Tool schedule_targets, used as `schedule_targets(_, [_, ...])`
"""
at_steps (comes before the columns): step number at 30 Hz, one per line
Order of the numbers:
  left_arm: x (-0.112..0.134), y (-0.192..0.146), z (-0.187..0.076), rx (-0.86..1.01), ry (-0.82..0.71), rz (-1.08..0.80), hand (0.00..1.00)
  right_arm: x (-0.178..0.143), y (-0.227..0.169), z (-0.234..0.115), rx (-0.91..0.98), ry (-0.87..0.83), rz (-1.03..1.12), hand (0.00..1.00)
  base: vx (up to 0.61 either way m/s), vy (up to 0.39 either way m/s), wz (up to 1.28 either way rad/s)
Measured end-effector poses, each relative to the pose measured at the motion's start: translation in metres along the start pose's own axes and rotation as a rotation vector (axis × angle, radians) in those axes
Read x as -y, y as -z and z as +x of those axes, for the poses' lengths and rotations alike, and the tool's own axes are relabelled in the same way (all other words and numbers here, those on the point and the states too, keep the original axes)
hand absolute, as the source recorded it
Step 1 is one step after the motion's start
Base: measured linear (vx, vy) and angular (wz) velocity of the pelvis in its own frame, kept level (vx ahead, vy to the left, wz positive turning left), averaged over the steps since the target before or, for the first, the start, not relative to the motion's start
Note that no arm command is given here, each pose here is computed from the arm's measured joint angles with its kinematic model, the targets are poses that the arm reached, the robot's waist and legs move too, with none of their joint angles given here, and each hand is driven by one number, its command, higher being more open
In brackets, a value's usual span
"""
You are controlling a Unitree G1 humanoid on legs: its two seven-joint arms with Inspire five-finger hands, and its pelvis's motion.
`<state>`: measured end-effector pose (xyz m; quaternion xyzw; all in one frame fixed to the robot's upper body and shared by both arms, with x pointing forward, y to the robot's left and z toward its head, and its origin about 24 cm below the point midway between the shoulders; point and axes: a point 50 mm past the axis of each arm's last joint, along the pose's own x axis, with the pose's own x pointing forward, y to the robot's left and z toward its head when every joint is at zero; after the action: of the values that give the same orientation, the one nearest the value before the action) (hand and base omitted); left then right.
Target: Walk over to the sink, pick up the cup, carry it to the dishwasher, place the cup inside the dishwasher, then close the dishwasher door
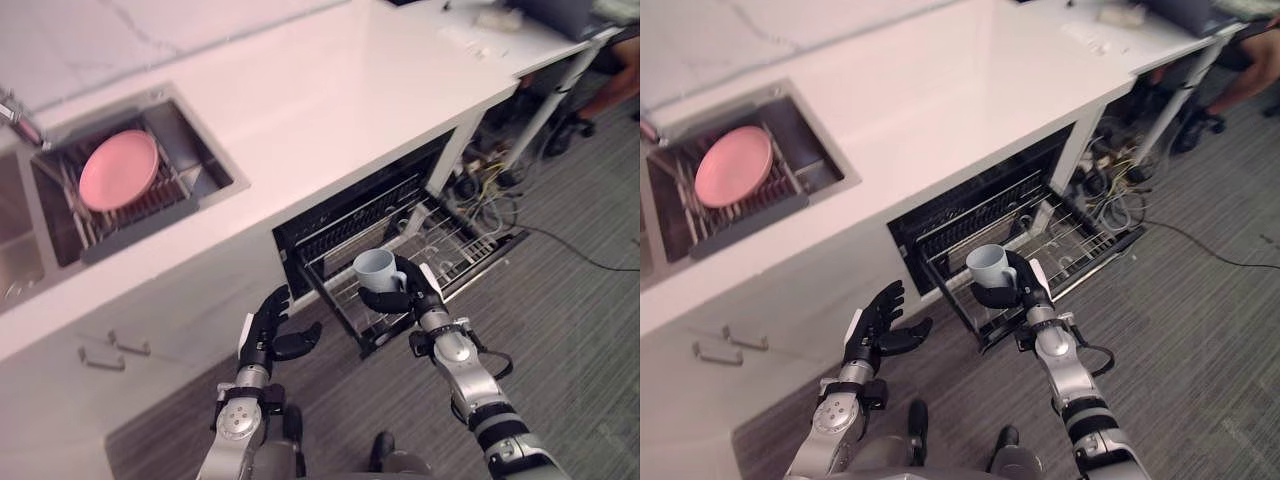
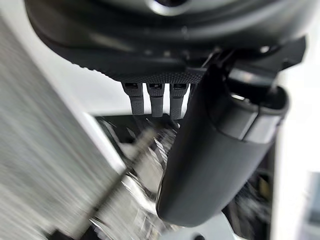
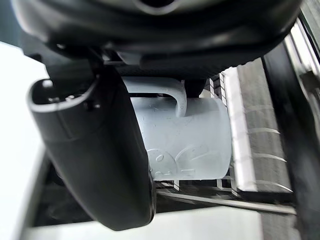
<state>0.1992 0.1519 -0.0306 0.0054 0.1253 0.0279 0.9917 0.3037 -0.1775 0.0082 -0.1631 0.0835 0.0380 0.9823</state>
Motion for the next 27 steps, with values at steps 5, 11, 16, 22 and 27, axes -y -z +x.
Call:
schedule_targets(5, [-0.017,-0.007,0.01,0.021,-0.076,0.006,0.9,0.029,-0.038,0.036,0.04,0.099,-0.036,0.3,-0.16,0.002,0.35])
schedule_targets(11, [-0.022,-0.014,0.018,0.042,-0.131,-0.029,0.9,0.068,-0.075,0.059,0.044,0.25,-0.018,0.9,-0.07,0.003,0.14])
schedule_targets(16, [-0.018,-0.021,0.028,0.065,-0.13,-0.046,0.9,0.073,-0.08,0.06,0.043,0.295,0.0,0.9,0.01,-0.005,0.03])
schedule_targets(22, [-0.016,-0.027,0.031,0.086,-0.137,-0.054,0.9,0.074,-0.099,0.054,0.151,0.352,0.052,0.9,0.0,0.0,0.0])
schedule_targets(27, [-0.014,-0.026,0.031,0.084,-0.135,-0.064,0.9,0.064,-0.105,0.038,0.264,0.339,0.072,0.9,0.01,-0.008,-0.06])
